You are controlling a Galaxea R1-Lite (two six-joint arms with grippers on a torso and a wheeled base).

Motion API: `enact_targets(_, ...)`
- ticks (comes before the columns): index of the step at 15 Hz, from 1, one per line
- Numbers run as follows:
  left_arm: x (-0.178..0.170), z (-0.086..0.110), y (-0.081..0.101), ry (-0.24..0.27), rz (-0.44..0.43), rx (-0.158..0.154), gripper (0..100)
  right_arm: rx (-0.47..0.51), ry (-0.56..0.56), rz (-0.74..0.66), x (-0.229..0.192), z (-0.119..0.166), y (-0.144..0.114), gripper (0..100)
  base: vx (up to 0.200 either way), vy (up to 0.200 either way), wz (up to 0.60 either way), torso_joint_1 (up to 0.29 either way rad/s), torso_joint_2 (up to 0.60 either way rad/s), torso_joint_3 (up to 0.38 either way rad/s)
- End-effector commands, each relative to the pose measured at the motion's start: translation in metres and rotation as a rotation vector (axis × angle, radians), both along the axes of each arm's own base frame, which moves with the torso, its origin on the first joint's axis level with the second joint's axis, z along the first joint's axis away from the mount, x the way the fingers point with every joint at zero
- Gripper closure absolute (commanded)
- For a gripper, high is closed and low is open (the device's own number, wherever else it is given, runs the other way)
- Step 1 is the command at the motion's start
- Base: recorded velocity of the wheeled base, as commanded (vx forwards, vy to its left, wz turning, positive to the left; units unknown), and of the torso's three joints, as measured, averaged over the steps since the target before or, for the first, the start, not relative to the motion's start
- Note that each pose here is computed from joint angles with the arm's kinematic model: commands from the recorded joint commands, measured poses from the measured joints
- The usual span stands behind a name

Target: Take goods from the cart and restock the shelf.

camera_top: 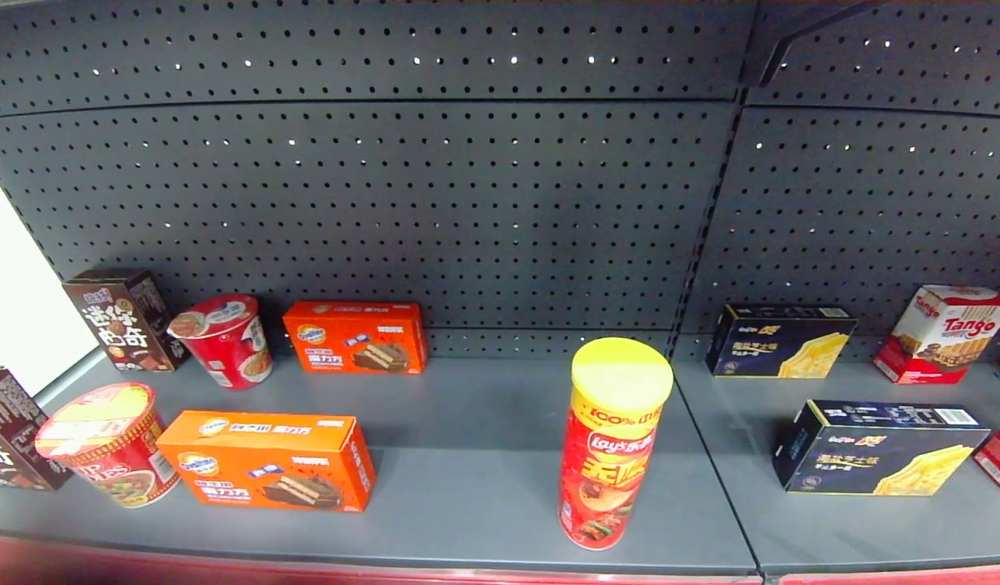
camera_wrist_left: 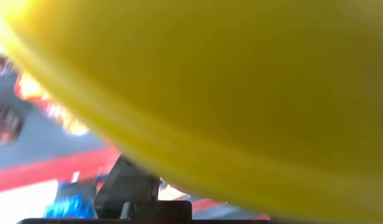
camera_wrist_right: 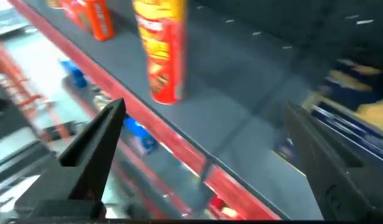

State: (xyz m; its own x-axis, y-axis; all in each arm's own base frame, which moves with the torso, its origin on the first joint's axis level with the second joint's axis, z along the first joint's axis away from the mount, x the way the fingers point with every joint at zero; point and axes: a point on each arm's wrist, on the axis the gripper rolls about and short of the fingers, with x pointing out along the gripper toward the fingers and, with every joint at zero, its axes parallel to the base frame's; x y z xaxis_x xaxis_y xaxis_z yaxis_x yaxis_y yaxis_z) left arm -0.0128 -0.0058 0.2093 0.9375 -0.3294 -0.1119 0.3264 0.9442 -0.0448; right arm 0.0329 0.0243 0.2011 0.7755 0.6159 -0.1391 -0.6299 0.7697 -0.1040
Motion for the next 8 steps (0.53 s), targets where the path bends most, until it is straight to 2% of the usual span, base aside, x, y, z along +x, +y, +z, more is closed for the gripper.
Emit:
enact_targets(1,0.036,0.023,-0.003,0.046,-0.071,0.000,100,0.025,-0.053,-0.042,-0.023,-0.017,-0.016,0,0.000,0.000,0.00,0.000,0.00,0.000)
enact_targets(2,0.048,0.030,-0.004,0.028,-0.087,0.015,100,0.021,-0.051,-0.068,-0.027,-0.023,-0.019,0,0.000,0.000,0.00,0.000,0.00,0.000)
enact_targets(5,0.077,0.047,-0.007,0.010,-0.159,0.009,100,0.016,-0.057,-0.126,-0.039,-0.039,-0.026,0,0.000,0.000,0.00,0.000,0.00,0.000)
enact_targets(8,0.103,0.050,-0.011,0.038,-0.234,0.002,100,0.010,-0.061,-0.208,-0.050,-0.054,-0.030,0,0.000,0.000,0.00,0.000,0.00,0.000)
